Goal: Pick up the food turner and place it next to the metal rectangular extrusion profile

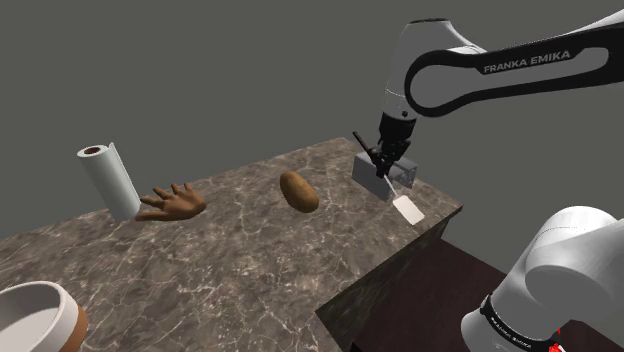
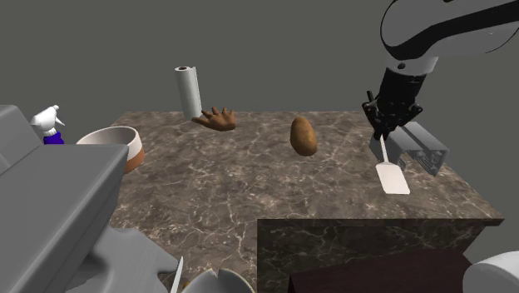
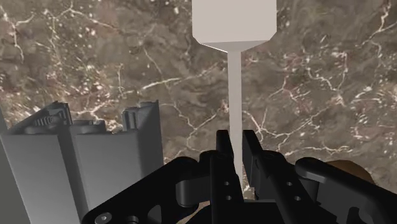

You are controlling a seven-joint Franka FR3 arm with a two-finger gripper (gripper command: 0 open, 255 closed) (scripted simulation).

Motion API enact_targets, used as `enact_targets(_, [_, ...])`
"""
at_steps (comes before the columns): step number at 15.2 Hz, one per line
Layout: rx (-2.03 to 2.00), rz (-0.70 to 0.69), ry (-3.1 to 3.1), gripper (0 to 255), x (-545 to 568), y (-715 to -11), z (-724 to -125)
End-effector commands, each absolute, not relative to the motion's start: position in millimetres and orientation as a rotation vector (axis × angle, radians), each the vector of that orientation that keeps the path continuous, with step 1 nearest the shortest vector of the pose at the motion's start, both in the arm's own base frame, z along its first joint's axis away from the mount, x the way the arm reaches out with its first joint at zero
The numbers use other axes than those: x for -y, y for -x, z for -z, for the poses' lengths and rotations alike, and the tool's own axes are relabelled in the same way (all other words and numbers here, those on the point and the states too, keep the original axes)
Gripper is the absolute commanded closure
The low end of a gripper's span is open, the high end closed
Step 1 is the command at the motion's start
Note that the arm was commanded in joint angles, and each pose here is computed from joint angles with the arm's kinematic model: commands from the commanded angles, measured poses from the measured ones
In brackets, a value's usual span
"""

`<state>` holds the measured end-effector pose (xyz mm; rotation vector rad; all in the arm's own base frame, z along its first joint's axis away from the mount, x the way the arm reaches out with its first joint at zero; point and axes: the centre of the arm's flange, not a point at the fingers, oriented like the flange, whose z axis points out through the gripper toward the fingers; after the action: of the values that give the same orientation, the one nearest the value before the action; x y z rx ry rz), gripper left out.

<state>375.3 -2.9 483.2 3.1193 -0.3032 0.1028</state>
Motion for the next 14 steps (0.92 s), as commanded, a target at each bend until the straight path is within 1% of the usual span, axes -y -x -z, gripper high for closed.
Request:
enact_targets(1, [0.303, -0.104, -3.119, 255, 3, -376, -473])
enact_targets(14, [0.303, -0.104, -3.119, 255, 3, -376, -404])
